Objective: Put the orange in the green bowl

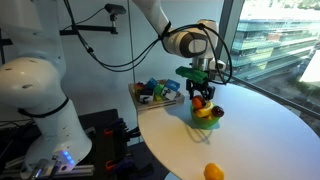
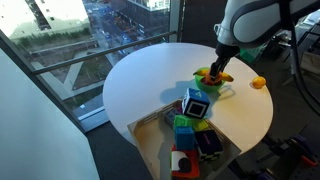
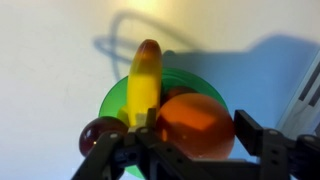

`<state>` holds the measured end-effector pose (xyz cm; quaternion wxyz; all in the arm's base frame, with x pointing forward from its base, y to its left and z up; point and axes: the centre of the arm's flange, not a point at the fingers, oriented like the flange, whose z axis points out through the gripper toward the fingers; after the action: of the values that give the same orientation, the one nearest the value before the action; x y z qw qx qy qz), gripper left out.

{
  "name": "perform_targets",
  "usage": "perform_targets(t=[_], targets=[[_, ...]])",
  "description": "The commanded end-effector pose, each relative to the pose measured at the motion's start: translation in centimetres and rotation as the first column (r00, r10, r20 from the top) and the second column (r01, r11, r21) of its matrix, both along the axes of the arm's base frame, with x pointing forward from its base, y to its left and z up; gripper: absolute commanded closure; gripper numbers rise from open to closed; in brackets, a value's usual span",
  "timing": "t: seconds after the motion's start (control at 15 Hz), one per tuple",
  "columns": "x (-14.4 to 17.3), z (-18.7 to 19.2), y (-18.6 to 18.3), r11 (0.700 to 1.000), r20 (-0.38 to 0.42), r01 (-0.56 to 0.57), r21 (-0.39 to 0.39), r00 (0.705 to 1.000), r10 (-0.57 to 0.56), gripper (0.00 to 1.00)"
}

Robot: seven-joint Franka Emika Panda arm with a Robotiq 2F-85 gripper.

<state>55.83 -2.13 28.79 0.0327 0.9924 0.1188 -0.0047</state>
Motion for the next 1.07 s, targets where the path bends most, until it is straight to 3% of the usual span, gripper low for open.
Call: perform_targets(t=[0.0, 0.07, 0.13, 1.0], targets=[[0.4, 0.0, 0.1, 0.999, 0.007, 0.019, -0.026, 1.0, -0.019, 0.17], [0.4, 0.0, 0.1, 0.999, 0.007, 0.022, -0.026, 1.0, -0.022, 0.05], [0.4, -0.1, 0.1, 0.999, 0.006, 0.024, -0.026, 1.0, -0.024, 0.0], [0.1, 1.1, 0.0, 0.999, 0.014, 0.046, -0.004, 0.999, -0.046, 0.0]])
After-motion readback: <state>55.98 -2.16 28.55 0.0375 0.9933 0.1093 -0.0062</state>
